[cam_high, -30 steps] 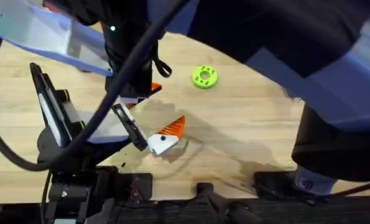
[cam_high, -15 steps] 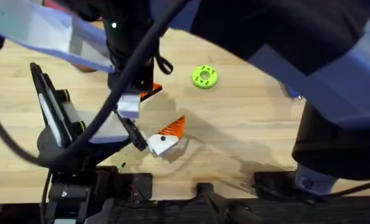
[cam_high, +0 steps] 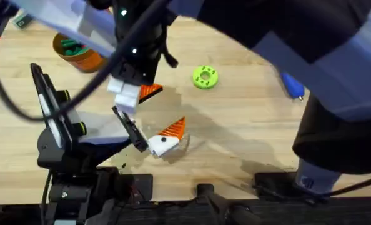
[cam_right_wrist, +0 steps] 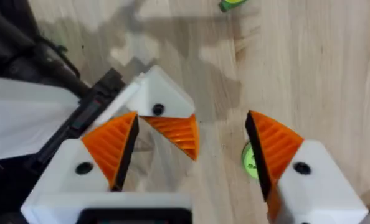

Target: Pick up the gripper from the table and insert it into the empty holder that is missing its gripper. Then pick up a screw, insert it into the mounting hole, and use the screwdriver to tighten it. Finally, clean up the table by picking up the vegetable and placing it into the bucket.

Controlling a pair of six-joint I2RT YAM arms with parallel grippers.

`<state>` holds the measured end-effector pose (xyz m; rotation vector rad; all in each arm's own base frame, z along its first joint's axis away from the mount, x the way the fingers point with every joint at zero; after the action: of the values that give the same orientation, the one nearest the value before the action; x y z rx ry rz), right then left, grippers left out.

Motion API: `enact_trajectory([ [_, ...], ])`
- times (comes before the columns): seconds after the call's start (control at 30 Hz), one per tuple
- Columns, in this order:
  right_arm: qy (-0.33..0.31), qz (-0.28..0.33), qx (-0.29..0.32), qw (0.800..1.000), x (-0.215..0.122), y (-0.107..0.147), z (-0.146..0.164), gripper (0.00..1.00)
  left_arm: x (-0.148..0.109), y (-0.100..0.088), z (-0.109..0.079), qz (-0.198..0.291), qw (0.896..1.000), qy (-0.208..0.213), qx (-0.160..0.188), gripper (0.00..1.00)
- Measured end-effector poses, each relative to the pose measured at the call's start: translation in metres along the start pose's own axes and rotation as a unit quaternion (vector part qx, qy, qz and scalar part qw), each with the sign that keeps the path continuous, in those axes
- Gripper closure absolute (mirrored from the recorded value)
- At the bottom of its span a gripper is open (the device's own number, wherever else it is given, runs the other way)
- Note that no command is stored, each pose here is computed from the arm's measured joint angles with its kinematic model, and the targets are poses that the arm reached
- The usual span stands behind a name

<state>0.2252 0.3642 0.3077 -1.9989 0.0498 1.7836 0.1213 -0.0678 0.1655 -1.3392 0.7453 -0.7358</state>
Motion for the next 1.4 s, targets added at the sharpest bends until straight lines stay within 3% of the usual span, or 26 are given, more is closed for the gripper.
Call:
enact_trajectory([
  [0.33,0.014,-0.015,0.080,0.997,-0.017,0.013,-0.032,0.008,0.000,0.000,0.000,0.000,1.000,0.000,0.001,0.015],
  [0.57,0.032,-0.068,0.109,0.991,-0.053,0.047,-0.039,0.007,0.000,0.000,0.000,0.000,1.000,0.000,0.001,0.015],
  [0.67,0.045,-0.091,0.157,0.982,-0.062,0.072,-0.050,0.008,0.000,0.000,0.000,0.000,1.000,0.000,0.001,0.015],
  [0.9,0.098,-0.092,0.341,0.930,-0.073,0.166,-0.100,0.007,0.000,0.000,0.000,0.000,1.000,0.000,0.001,0.015],
  [1.1,0.138,-0.078,0.453,0.878,-0.088,0.233,-0.125,0.009,0.000,0.000,0.000,0.000,1.000,0.000,0.002,0.015],
  [1.4,0.172,-0.067,0.539,0.822,-0.098,0.279,-0.157,0.008,0.000,0.000,0.000,0.000,1.000,0.000,0.001,0.015],
])
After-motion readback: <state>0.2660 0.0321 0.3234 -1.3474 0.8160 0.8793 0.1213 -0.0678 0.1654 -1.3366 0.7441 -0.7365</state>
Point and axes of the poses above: each hand's point on the last joint's axis, 136 mm out from that joint toward the fingers, its own x axis out along the fingers, its own z axis along the line the jaws close on, y = z × x, the point moved 9 cm from there along -x, back along the fingers, and after that the axes turned 7 degrees about x, right-handed, at the moved point
